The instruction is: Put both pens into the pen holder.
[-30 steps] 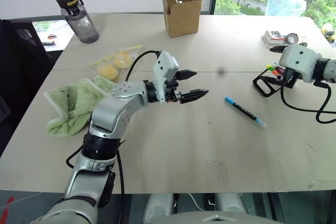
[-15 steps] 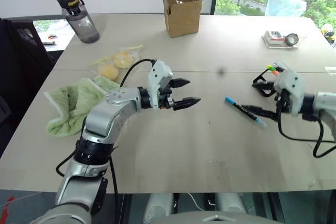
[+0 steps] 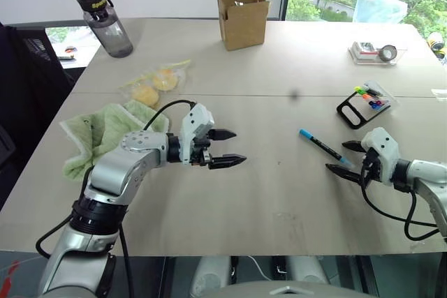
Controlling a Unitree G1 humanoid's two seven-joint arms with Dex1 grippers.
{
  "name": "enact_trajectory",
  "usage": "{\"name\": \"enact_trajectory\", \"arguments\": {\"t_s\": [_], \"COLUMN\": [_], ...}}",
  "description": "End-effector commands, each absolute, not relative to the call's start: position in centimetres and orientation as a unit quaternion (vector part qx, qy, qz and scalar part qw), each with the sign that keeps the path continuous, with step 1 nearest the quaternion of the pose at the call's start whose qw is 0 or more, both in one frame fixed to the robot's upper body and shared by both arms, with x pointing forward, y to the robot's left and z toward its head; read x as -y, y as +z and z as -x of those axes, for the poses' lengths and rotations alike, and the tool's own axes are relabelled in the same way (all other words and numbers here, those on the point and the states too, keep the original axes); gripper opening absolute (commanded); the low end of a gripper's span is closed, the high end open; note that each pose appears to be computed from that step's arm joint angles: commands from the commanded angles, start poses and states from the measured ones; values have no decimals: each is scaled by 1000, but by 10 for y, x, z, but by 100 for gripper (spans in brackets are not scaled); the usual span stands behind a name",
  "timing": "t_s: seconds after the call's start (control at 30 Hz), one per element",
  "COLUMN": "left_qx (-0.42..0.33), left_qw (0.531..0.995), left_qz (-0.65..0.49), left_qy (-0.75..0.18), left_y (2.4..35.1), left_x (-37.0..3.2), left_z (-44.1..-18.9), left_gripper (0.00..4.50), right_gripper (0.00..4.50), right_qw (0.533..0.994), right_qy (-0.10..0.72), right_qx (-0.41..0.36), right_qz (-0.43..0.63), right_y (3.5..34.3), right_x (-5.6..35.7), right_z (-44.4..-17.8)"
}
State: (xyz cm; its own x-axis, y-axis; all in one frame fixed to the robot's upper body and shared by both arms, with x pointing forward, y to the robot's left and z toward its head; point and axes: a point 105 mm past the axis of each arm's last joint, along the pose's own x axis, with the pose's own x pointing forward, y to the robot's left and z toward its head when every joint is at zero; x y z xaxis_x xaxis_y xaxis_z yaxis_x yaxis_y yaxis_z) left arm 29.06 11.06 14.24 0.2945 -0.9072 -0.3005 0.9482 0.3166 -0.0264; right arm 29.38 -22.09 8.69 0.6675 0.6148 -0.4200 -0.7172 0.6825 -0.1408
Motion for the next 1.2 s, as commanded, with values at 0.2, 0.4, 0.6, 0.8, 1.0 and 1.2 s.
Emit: {"name": "enact_trajectory", "arguments": {"t_s": [0.2,0.4,0.6,0.8,1.0,1.2], "left_qx": [-103,-88,-20,3,7,12], "left_qw": [806,824,808,748,725,686], "left_qz": [-74,-17,236,396,440,464], "left_qy": [-578,-559,-540,-532,-529,-561], "left_y": [157,159,194,210,220,230], "left_x": [-112,-104,-81,-66,-60,-58], "left_z": [-289,-294,-298,-294,-294,-282], "left_gripper": [414,414,414,414,414,356], "right_gripper": [127,4,4,4,4,0], "right_qw": [903,906,898,851,824,809], "right_qy": [362,375,437,522,555,575], "right_qx": [-183,-149,-34,31,72,71], "right_qz": [145,131,29,-50,-91,-97], "right_y": [77,91,140,178,201,205], "right_x": [228,216,170,118,90,78], "right_z": [-290,-295,-294,-275,-266,-259]}}
